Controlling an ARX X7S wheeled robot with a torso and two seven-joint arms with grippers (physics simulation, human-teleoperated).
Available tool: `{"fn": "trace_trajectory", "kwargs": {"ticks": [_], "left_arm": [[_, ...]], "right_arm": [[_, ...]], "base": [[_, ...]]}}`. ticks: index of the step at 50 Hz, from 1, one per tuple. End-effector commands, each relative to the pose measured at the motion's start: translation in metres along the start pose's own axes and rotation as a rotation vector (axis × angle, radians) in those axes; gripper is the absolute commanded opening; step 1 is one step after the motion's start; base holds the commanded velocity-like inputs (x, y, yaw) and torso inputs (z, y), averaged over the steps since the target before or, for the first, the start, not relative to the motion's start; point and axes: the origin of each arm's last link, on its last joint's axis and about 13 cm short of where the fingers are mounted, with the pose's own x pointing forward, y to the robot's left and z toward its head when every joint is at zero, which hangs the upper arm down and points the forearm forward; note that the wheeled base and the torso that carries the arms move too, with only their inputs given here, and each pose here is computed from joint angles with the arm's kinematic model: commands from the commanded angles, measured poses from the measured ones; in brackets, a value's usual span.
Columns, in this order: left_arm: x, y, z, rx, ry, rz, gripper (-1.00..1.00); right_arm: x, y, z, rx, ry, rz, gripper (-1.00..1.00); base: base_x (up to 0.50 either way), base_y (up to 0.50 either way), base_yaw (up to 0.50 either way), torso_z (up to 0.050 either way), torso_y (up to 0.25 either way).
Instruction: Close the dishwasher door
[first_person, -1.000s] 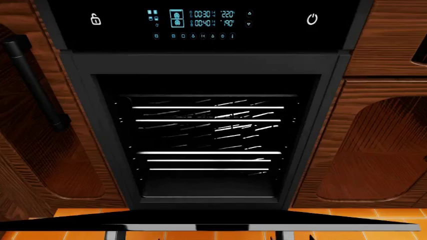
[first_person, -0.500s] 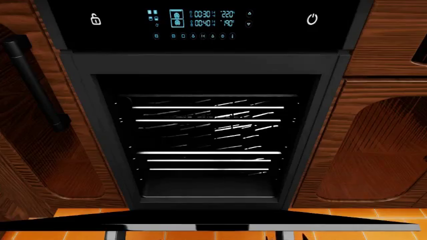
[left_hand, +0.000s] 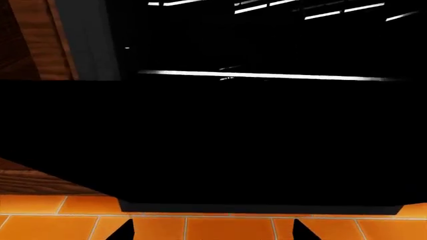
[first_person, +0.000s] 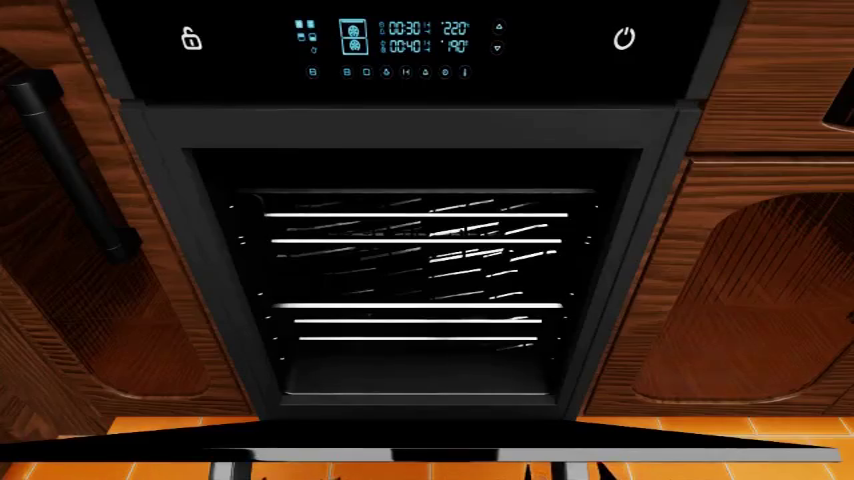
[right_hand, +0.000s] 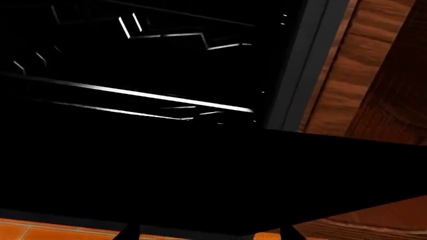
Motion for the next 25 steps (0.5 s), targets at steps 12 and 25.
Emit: {"fn": "trace_trajectory", "kwargs": {"ticks": [12,25], "left_arm": [[0.002,0.0,0.0,0.0,0.009,-0.003,1.0],[0.015,0.0,-0.01,-0.006,0.066,0.003,1.0]], "right_arm": [[0.002,0.0,0.0,0.01,0.007,0.002,1.0],[0.013,0.002,-0.005,0.004,0.071,0.0,1.0]], "base": [[0.0,0.0,0.0,0.0,0.0],[0.0,0.0,0.0,0.0,0.0]]}}
